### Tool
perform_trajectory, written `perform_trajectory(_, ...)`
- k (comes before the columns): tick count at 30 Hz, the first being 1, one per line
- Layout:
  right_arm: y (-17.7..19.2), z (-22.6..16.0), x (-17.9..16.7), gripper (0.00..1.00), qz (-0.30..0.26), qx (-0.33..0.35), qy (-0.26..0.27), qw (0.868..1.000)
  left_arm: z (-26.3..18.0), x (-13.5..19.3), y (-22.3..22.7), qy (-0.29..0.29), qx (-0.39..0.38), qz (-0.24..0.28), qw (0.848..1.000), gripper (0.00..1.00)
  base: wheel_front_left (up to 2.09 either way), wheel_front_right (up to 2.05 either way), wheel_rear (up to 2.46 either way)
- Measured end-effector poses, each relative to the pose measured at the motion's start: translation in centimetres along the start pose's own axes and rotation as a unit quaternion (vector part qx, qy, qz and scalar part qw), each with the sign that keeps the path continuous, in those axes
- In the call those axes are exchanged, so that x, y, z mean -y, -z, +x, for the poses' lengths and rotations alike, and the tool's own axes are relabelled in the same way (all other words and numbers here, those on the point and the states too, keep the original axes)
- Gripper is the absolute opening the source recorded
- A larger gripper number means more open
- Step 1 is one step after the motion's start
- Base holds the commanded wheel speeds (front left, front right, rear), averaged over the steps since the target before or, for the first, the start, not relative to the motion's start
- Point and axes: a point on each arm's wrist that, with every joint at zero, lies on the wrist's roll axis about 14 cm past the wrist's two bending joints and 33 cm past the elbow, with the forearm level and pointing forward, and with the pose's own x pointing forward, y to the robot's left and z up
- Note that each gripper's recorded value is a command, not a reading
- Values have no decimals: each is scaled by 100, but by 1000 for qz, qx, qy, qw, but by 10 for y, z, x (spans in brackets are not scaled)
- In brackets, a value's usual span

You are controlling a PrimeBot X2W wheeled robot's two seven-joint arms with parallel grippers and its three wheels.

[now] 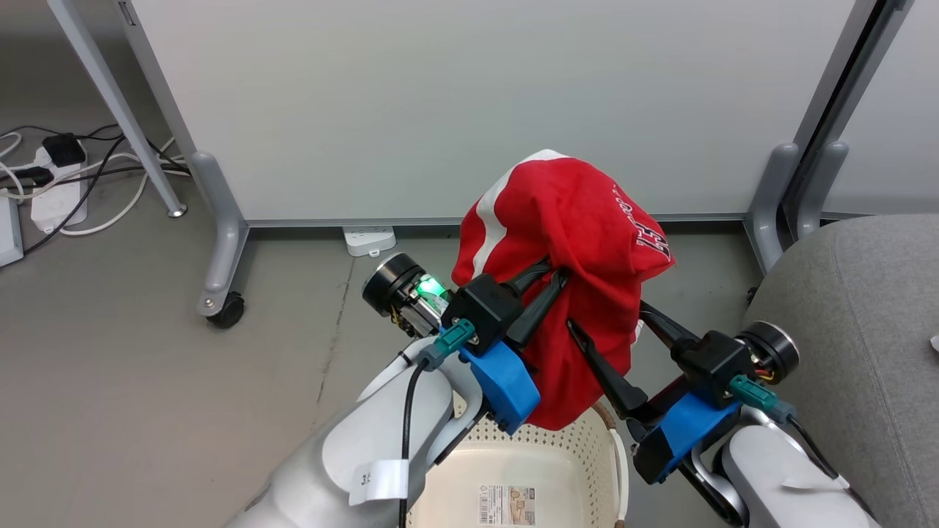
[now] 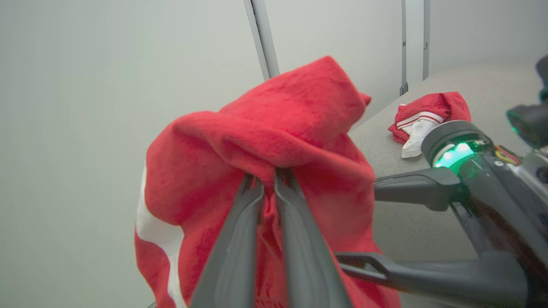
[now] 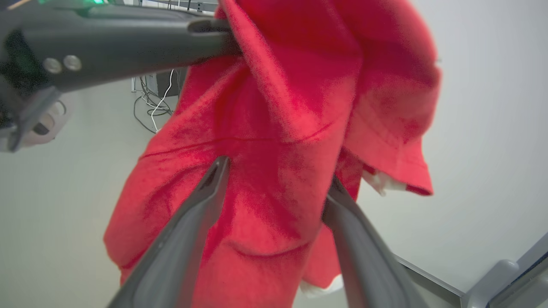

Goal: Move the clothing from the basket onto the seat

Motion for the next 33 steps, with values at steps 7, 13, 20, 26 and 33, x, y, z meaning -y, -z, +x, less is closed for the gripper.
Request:
perform_trajectory(7,0,9,-7,0,4,-4,-27,1000,1,0,-1,1,1,1,1000,0,0,0,0)
perform_trajectory(13,1,9,-7,0,7,-5,-30,1000,1,-1,0,1,1,0,1000,0,0,0,0)
perform_trajectory(20,2,7,-6,0,9,-7,-29,1000,3,-1,0,1,1,1,1000,0,0,0,0)
perform_trajectory(26,0,7,-6,0,8,-5,-28,1000,3,-1,0,1,0,1,1000,0,0,0,0)
perform_trajectory(33,-1,7,-6,0,8,-3,-29,1000,3,-2,1,-1,0,0,1000,0,0,0,0)
